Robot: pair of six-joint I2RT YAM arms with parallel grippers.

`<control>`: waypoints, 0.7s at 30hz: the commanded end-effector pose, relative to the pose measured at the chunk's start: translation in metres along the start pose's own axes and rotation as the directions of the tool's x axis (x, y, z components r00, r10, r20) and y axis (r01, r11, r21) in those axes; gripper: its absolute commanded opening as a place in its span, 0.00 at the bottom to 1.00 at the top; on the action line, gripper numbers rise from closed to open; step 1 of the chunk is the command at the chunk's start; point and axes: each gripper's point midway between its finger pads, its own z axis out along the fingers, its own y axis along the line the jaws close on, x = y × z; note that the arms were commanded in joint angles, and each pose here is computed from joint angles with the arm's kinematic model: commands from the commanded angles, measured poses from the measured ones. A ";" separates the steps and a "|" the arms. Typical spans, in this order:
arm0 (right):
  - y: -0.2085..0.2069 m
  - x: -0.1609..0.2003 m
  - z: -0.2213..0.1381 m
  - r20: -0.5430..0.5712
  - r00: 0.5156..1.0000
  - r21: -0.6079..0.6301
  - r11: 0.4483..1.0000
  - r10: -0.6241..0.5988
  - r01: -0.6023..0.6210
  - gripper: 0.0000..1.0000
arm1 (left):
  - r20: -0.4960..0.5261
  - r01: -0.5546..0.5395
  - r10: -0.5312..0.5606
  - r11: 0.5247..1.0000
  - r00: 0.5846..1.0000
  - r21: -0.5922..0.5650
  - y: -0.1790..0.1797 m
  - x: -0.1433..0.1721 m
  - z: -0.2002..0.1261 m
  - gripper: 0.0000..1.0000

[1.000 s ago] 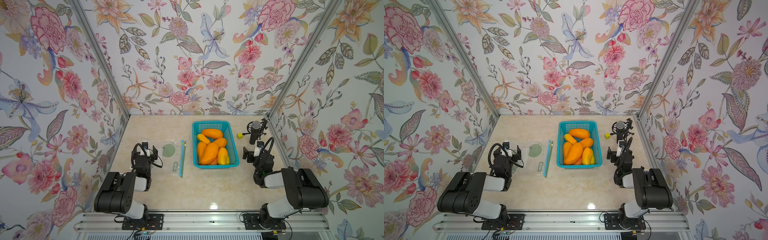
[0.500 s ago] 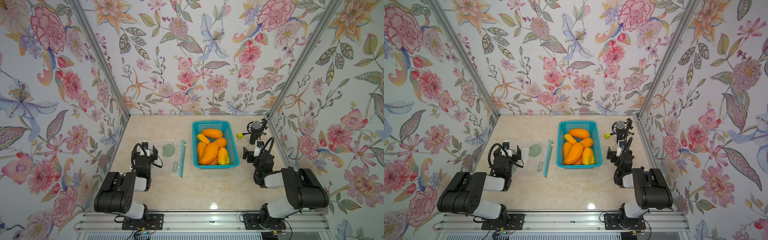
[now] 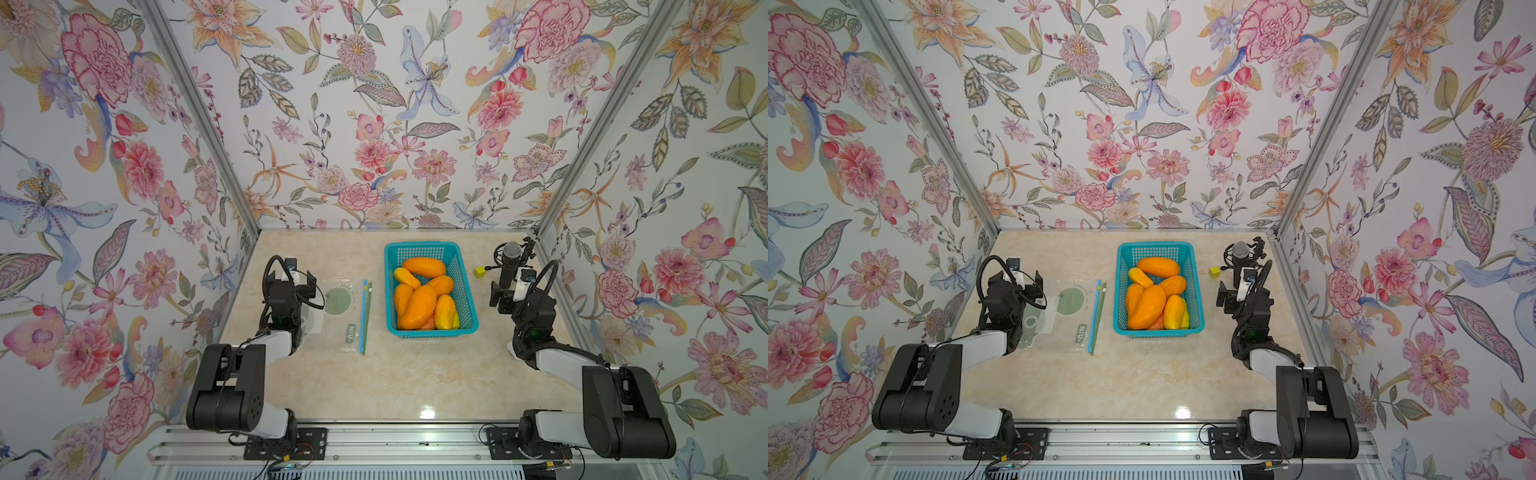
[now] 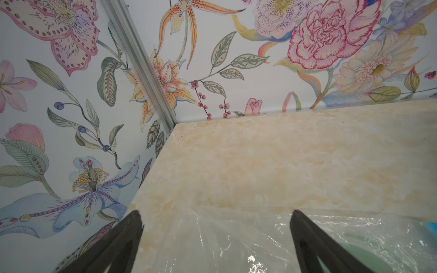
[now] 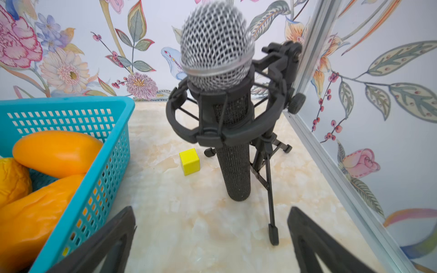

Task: Place the mango in a zip-top bag and seal the zipper
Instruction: Pick up the zipper food storage bag.

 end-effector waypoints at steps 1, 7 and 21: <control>0.000 -0.005 -0.013 -0.060 0.997 0.001 0.998 0.056 -0.056 1.00 | -0.086 0.044 -0.041 0.998 0.995 0.037 -0.003 0.007 -0.009 0.99; 0.005 -0.069 -0.049 0.031 0.955 -0.064 0.954 0.296 -0.293 1.00 | -0.128 0.318 -0.301 0.936 0.945 0.149 -0.011 -0.038 -0.009 0.99; 0.093 -0.115 -0.082 -0.238 0.872 -0.318 0.813 0.429 -0.487 0.74 | -0.400 0.445 -0.283 0.800 0.872 0.403 -0.112 -0.060 -0.025 0.90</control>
